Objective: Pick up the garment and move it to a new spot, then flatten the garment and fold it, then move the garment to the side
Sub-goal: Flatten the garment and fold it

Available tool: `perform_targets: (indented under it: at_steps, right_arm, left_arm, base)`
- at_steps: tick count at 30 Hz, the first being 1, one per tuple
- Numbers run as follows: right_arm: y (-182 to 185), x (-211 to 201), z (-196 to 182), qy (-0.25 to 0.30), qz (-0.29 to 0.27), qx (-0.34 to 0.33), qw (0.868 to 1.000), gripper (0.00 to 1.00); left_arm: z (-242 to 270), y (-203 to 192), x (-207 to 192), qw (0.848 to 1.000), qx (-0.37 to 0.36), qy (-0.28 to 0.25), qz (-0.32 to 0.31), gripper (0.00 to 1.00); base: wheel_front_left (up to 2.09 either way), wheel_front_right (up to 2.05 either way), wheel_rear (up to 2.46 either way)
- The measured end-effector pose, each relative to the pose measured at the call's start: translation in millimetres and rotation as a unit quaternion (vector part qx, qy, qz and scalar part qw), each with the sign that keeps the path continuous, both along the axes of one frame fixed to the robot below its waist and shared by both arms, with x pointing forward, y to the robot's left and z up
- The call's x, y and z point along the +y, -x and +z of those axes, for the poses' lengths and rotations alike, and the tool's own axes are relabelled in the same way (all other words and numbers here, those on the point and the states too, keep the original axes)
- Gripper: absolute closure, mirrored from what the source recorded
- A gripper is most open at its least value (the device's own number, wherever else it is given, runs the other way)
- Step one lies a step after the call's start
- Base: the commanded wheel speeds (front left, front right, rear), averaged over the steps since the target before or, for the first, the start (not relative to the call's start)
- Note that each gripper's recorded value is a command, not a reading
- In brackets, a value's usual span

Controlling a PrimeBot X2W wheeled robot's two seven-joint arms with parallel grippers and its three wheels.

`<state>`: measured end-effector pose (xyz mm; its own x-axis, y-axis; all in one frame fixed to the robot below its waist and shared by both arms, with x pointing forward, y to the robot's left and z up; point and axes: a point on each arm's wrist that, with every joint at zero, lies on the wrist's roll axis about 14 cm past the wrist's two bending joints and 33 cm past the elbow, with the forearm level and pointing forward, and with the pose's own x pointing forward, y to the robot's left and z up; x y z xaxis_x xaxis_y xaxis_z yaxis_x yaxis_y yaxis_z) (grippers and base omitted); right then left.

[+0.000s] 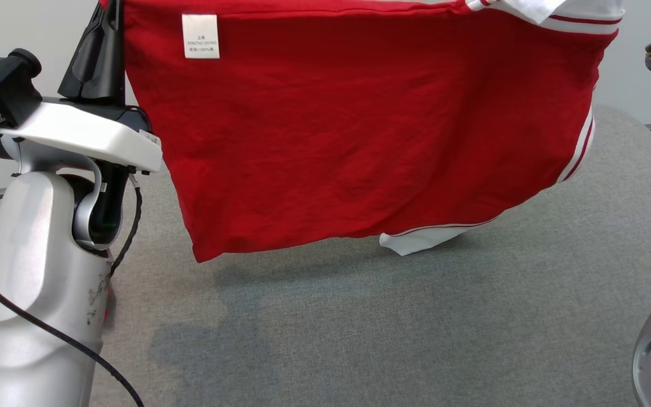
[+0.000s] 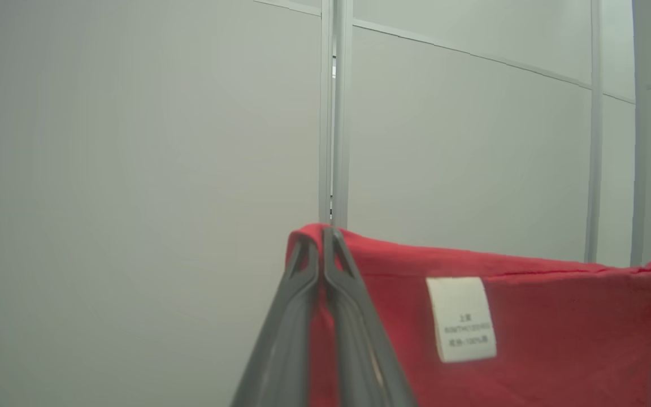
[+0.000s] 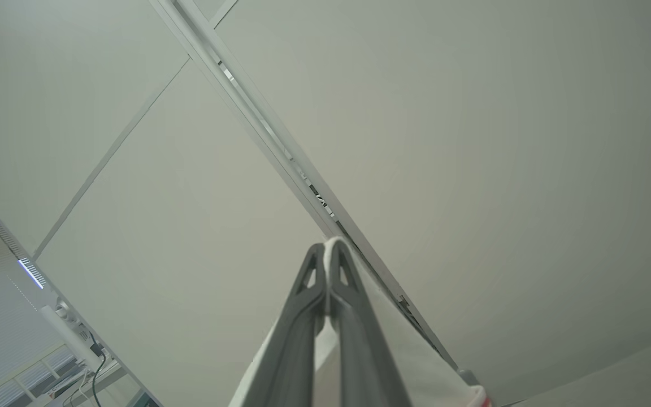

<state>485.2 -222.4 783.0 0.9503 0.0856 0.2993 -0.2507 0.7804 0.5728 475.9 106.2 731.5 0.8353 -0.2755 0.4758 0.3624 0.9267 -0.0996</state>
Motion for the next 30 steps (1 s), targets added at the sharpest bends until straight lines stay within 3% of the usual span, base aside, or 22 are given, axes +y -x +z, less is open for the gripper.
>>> perform_targets:
  at_steps: [10,18,24,30]
  right_arm:
    - [-25,8,-13,-0.008,0.008,0.017,1.000,1.00]
    - [-81,26,-2,0.047,-0.003,-0.001,0.999,1.00]
    - [-129,38,40,0.055,-0.029,-0.096,0.993,1.00]
    - [-161,43,58,0.042,-0.077,-0.215,0.973,1.00]
  left_arm:
    - [-23,-20,-2,0.999,0.037,0.003,-0.007,1.00]
    - [-19,-86,-16,0.997,0.041,-0.065,-0.011,1.00]
    - [8,-152,-26,0.996,0.002,-0.085,-0.004,1.00]
    - [23,-205,-31,0.996,-0.061,-0.057,0.020,1.00]
  base:
    - [0.00,0.00,0.00]
    - [0.00,0.00,0.00]
    - [0.00,0.00,0.00]
    - [0.00,0.00,0.00]
